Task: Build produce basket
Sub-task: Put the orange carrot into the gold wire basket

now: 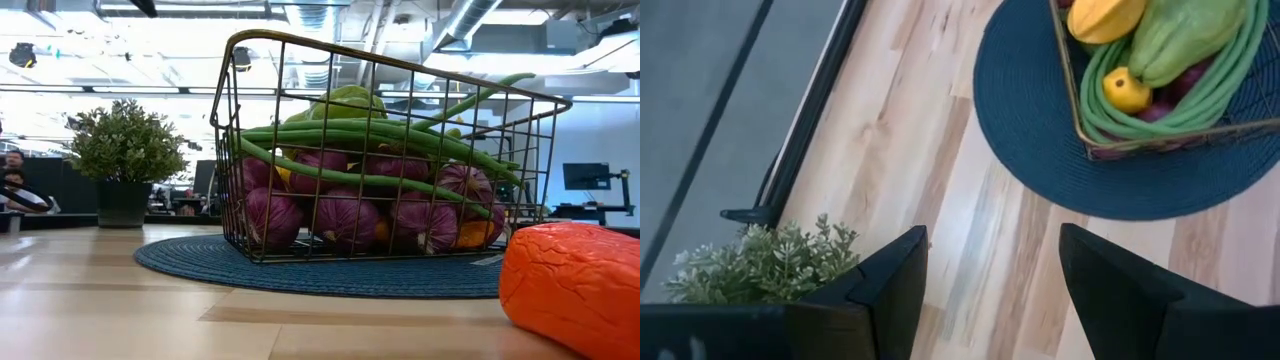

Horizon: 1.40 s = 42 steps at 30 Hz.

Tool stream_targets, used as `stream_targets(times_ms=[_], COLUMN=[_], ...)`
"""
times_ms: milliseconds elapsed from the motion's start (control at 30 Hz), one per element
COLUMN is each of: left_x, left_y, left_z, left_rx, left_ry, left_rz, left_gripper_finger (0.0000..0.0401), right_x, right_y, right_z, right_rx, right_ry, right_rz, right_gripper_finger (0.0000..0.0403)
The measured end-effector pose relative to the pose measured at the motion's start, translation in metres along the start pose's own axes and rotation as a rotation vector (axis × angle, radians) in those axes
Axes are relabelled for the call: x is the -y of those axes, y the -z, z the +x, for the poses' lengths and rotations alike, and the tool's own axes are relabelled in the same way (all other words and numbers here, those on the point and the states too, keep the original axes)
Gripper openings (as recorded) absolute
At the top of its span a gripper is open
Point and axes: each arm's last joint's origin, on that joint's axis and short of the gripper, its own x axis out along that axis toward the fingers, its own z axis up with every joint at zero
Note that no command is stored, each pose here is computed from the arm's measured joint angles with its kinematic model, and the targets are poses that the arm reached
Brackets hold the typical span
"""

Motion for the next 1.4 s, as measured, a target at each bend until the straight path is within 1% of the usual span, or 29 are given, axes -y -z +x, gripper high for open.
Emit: stream_targets(times_ms=[133, 233, 367, 400, 467, 567, 600, 700, 767, 833, 900, 967, 1067, 1200, 1333, 1400], left_x=[0.0, 0.001, 0.002, 0.002, 0.003, 0.004, 0.004, 0.004, 0.004, 0.004, 0.004, 0.004, 0.004, 0.003, 0.003, 0.003], left_y=[-0.001, -0.004, -0.008, -0.008, -0.01, -0.011, -0.011, -0.011, -0.011, -0.011, -0.011, -0.011, -0.011, -0.011, -0.011, -0.011], left_z=[0.0, 0.0, 0.0, 0.0, 0.0, 0.0, 0.0, 0.001, 0.001, 0.001, 0.001, 0.001, 0.001, 0.001, 0.001, 0.001], left_rx=[0.019, 0.044, 0.083, 0.09, 0.101, 0.106, 0.106, 0.106, 0.106, 0.106, 0.106, 0.107, 0.113, 0.115, 0.114, 0.114], left_ry=[-0.008, -0.011, -0.005, -0.002, 0.002, 0.005, 0.005, 0.005, 0.005, 0.005, 0.005, 0.002, -0.012, -0.018, -0.019, -0.02], left_rz=[-0.029, -0.047, -0.069, -0.073, -0.08, -0.084, -0.087, -0.09, -0.092, -0.093, -0.093, -0.093, -0.092, -0.092, -0.091, -0.091], left_gripper_finger=[0.0212, 0.0212, 0.0212, 0.0212, 0.0213, 0.0213, 0.0213, 0.0213, 0.0213, 0.0213, 0.0213, 0.0213, 0.0212, 0.0212, 0.0212, 0.0212], right_x=[0.002, -0.002, -0.008, -0.008, -0.013, -0.009, -0.01, -0.004, -0.009, -0.008, -0.011, -0.011, -0.015, -0.012, -0.006, -0.005], right_y=[0.002, 0.006, 0.009, 0.01, 0.013, 0.012, 0.012, 0.012, 0.012, 0.012, 0.012, 0.011, 0.01, 0.007, 0.002, 0.001], right_z=[0.007, 0.009, 0.02, 0.021, 0.025, 0.032, 0.036, 0.043, 0.046, 0.049, 0.054, 0.055, 0.053, 0.057, 0.067, 0.073], right_rx=[-0.059, -0.123, -0.155, -0.162, -0.168, -0.166, -0.169, -0.192, -0.228, -0.259, -0.269, -0.269, -0.262, -0.232, -0.212, -0.2], right_ry=[0.028, -0.007, -0.067, -0.071, -0.114, -0.07, -0.076, -0.023, -0.059, -0.048, -0.08, -0.08, -0.124, -0.08, -0.018, -0.009], right_rz=[-0.048, -0.096, -0.149, -0.156, -0.162, -0.159, -0.154, -0.147, -0.134, -0.13, -0.131, -0.131, -0.129, -0.084, -0.028, -0.017], right_gripper_finger=[0.0176, 0.0175, 0.0168, 0.0165, 0.0162, 0.0163, 0.0166, 0.0185, 0.0202, 0.0221, 0.0236, 0.0247, 0.025, 0.0249, 0.0249, 0.0249])
